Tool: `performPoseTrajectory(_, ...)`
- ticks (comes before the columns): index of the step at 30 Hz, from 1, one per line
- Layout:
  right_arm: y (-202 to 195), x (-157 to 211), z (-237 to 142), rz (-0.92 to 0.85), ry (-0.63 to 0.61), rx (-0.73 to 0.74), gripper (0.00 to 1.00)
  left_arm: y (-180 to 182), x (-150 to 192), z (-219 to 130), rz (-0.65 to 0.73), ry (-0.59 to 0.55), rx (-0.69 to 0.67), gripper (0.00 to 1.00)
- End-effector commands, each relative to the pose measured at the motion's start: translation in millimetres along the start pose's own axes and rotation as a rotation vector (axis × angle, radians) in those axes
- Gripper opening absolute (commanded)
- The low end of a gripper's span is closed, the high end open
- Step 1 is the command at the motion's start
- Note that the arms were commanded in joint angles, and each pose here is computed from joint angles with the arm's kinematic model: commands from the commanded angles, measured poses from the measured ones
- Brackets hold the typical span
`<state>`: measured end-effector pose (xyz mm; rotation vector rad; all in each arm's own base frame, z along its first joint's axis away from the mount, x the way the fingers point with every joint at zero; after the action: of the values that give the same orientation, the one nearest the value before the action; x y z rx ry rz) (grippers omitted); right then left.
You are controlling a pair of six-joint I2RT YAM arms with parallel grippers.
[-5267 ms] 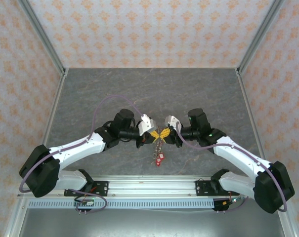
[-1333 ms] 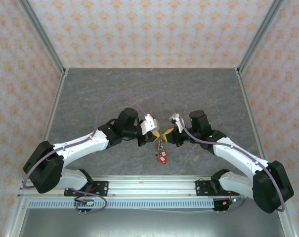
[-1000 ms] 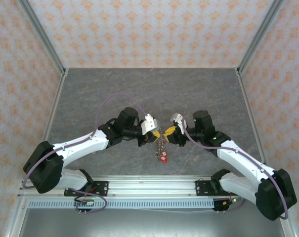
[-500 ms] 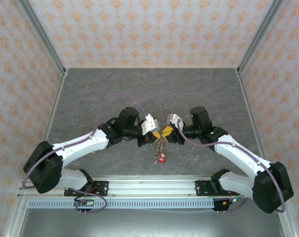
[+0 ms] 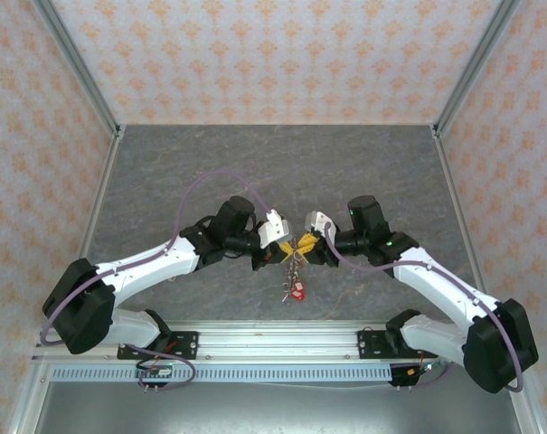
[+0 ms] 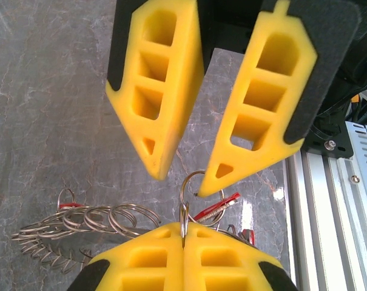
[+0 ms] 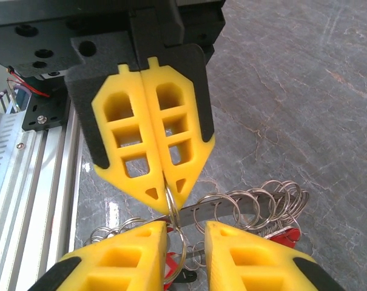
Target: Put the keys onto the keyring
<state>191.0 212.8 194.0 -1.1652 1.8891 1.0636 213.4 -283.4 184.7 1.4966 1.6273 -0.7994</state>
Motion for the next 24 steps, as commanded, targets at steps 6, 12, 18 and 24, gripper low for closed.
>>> performPoseTrajectory(6,8.4,-19.4,-4.3,-0.060,-0.042,-0.058,0.23,1.9,-27.5,-6.2,0.080,-0.068,-0.003,0.00)
performPoseTrajectory(12,7.6,-17.4,-1.6,-0.049,-0.029,-0.073,0.23,1.7,-26.5,-6.0,0.076,-0.067,-0.003,0.00)
performPoseTrajectory(18,4.1,-13.8,4.3,-0.041,-0.006,-0.078,0.23,2.2,-27.9,-6.2,0.078,-0.072,-0.005,0.00)
performPoseTrajectory(24,0.1,-13.2,9.6,-0.039,-0.002,-0.073,0.21,2.0,-27.7,-6.6,0.077,-0.071,-0.004,0.00)
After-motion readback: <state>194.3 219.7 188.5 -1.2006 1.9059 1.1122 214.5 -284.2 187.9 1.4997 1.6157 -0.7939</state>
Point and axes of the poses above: each hand's point on the last joint's axis, 136 mm out from that joint toward the fingers, its own z axis out along the fingers, its own y axis along the line the jaws close on, x = y × z, the point moved 4 cm from there along -z, back along the fingers, and after that the axes turned 13 degrees about z, right-handed, at the moved point
